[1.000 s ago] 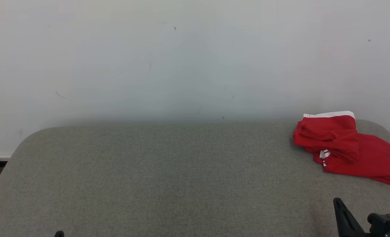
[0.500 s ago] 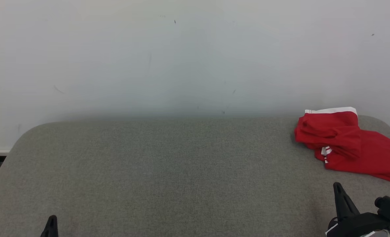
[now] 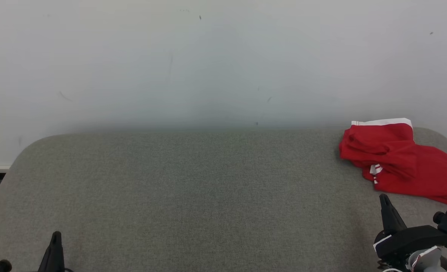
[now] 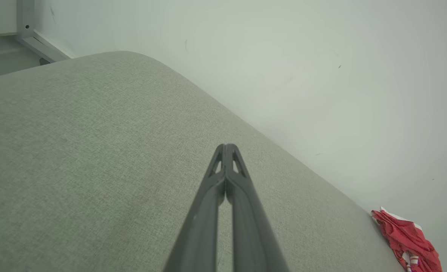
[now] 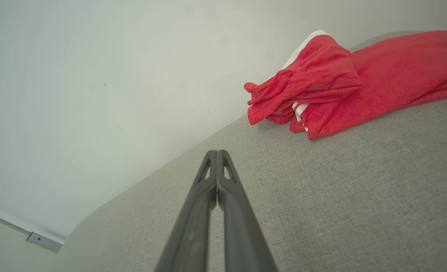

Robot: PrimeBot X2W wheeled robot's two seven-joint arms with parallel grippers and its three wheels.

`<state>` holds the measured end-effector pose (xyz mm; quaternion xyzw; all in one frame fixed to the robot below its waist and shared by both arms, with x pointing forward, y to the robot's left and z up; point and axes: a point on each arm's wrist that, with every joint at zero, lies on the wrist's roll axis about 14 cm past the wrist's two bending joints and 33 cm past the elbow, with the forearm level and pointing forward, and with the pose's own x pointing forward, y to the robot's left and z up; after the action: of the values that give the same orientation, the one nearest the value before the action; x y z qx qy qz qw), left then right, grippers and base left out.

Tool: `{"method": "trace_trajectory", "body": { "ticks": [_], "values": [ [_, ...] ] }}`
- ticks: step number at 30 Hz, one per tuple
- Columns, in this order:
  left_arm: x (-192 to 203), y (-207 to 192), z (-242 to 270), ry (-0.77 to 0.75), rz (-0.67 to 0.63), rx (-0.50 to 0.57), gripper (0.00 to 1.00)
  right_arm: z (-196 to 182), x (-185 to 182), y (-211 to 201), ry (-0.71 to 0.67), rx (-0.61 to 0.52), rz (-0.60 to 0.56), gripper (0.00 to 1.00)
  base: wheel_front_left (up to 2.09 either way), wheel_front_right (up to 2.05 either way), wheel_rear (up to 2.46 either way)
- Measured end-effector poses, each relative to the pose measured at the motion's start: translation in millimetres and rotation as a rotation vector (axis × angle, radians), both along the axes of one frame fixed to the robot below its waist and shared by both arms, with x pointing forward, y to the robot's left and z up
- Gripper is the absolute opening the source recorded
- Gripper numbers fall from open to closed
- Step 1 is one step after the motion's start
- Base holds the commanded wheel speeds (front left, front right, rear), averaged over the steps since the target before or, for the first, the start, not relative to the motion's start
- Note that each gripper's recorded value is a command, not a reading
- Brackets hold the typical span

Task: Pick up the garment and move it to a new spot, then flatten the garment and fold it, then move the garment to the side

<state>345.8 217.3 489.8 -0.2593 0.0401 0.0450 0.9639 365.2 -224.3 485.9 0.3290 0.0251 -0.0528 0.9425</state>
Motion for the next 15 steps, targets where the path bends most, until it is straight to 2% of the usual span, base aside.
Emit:
{"method": "trace_trajectory", "body": {
  "ticks": [15],
  "values": [
    [20,1,4,-0.007,0.031,-0.224,0.00,7,20,7,-0.007,0.200,0.008,0.00,0.00,0.00,0.00]
  ]
}}
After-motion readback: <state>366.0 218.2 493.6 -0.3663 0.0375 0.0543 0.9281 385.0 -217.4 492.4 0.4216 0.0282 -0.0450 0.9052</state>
